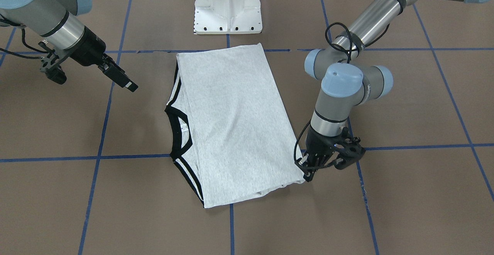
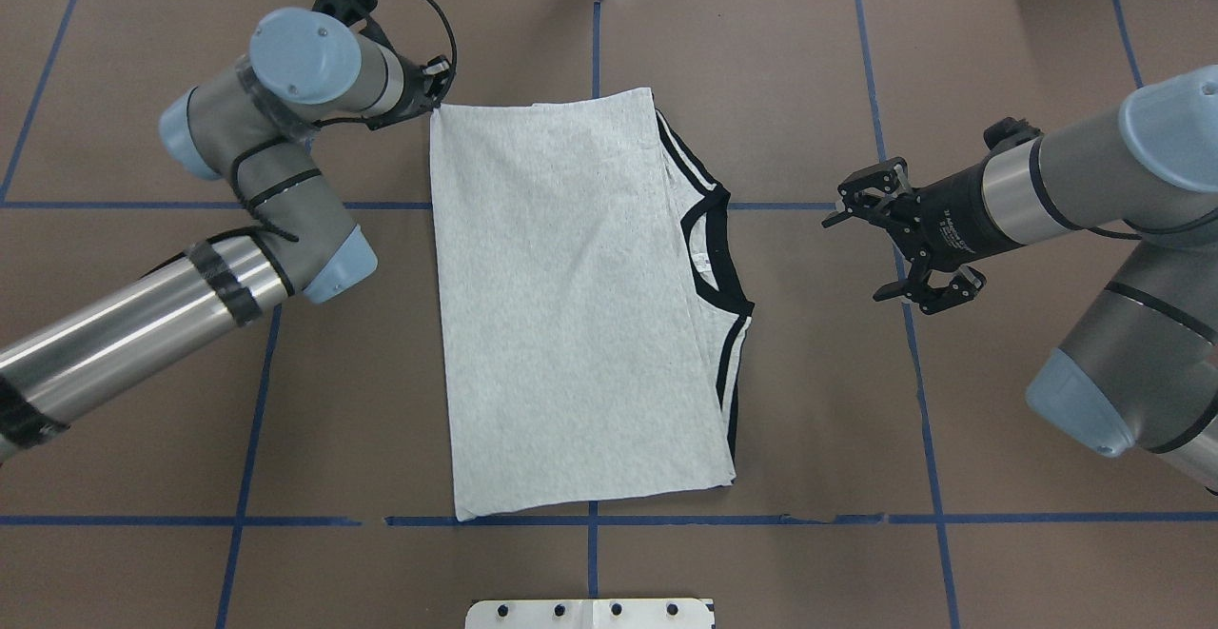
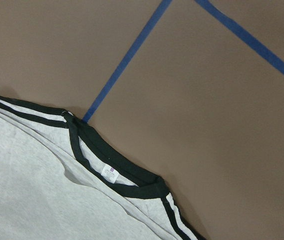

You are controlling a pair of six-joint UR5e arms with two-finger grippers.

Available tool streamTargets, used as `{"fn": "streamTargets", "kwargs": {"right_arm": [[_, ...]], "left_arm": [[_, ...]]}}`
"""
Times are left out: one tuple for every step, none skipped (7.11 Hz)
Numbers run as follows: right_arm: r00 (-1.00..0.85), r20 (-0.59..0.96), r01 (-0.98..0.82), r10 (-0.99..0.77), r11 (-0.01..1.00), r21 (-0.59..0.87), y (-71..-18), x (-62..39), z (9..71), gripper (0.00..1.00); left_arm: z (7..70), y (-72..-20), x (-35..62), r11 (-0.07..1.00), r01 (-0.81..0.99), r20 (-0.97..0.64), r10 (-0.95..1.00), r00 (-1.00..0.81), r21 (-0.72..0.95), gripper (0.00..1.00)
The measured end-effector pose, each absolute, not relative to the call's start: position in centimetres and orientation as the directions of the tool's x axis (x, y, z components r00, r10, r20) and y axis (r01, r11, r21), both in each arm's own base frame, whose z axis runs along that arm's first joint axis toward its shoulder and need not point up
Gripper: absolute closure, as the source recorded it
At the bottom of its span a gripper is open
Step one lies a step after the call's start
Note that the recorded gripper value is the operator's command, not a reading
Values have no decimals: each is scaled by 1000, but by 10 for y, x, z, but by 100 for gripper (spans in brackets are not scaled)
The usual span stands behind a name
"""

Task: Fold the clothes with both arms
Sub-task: 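Drag the shirt with the left gripper to straighten it on the table, then move the right gripper to the shirt's corner nearest the robot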

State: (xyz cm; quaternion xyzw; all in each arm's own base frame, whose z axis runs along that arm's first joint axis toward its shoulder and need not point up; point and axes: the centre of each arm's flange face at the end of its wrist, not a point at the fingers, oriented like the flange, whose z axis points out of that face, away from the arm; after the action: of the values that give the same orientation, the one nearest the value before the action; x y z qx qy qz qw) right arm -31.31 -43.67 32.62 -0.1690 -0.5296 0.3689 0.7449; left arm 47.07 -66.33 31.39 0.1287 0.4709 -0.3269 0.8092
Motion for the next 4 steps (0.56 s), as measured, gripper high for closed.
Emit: {"fn": "streamTargets", "kwargs": {"right_arm": [[151, 681, -389, 716, 677, -625, -439, -320, 319, 0], [146, 697, -401, 702, 686, -607, -436, -333, 312, 0], [151, 710, -410, 688, 697, -588, -427, -352, 309, 0], [169, 716, -419, 677, 707, -570, -414, -378, 303, 0]], "left_arm": [[306, -686, 469, 739, 666, -857, -402, 322, -97, 33], [299, -694, 466, 737, 670, -866, -392, 310, -94, 33], [290, -689, 457, 746, 659, -881, -373, 291, -97, 32], [283, -669, 443, 775, 622, -898, -350, 268, -116, 32]]}}
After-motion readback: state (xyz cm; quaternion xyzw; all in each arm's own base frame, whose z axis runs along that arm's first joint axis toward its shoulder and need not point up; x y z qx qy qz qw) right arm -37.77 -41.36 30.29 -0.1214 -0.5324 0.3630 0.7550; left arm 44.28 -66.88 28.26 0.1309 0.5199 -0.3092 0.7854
